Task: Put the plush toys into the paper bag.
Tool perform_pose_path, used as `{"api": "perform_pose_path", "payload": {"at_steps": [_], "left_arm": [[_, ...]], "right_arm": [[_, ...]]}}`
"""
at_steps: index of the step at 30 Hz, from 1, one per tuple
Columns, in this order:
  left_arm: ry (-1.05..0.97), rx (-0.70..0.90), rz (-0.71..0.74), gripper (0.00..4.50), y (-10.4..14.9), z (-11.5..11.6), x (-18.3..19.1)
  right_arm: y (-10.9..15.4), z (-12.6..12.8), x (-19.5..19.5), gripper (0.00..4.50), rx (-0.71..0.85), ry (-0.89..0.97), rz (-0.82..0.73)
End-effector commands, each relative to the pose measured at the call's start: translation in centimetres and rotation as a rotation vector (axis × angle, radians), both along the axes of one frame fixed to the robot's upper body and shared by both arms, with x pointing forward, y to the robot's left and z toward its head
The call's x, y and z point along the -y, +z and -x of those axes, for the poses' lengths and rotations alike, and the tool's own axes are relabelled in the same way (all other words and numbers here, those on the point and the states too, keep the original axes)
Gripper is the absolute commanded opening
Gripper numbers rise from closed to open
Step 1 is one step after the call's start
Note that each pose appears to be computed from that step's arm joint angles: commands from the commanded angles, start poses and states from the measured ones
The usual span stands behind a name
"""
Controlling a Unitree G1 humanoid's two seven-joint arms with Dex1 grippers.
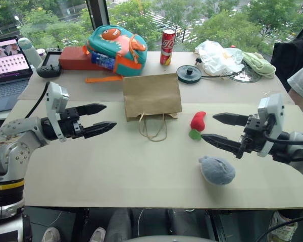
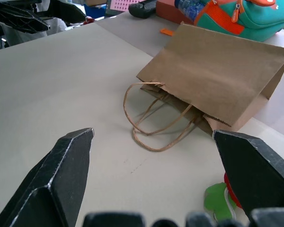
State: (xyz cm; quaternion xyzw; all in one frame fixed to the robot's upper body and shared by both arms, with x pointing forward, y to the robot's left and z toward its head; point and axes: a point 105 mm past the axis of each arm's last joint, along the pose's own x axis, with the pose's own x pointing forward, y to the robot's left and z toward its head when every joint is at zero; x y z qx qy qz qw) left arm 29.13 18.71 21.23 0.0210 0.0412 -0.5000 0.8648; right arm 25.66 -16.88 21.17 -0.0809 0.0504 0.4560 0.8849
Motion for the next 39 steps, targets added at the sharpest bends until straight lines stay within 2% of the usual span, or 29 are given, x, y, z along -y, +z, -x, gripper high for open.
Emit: {"api": "perform_pose_path", "payload": {"at_steps": [1,10,16,20,22,29,34,39], "left_arm": [[-0.015,0.065,-0.014,4.5,1.4,0.1,0.1],[-0.044,0.056,-0.092,4.5,-0.6,-0.8,-0.1],[-0.049,0.227,-0.372,4.5,-2.8,-5.1,-0.5],[-0.073,0.446,-0.526,4.5,-3.3,-9.0,1.9],[-0.113,0.537,-0.575,4.5,-3.9,-9.8,3.3],[-0.18,0.794,-0.677,4.5,-5.7,-11.0,8.6],[-0.176,0.838,-0.621,4.5,-5.6,-11.2,10.7],[-0.177,0.84,-0.607,4.5,-5.8,-11.1,11.0]], "right_arm": [[0.9,0.2,-0.4,4.48,0.053,0.013,-0.008],[0.7,0.5,-0.8,4.48,0.05,0.024,-0.015],[0.7,0.9,-1.2,4.48,0.043,0.043,-0.026],[0.7,1.3,-1.4,4.48,0.048,0.034,-0.026],[0.7,1.5,-1.5,4.48,0.052,0.026,-0.028],[0.8,2.3,-1.8,4.48,0.07,-0.023,-0.041],[0.8,2.5,-2.0,4.48,0.077,-0.05,-0.047],[0.7,2.6,-2.0,4.48,0.079,-0.067,-0.051]]}}
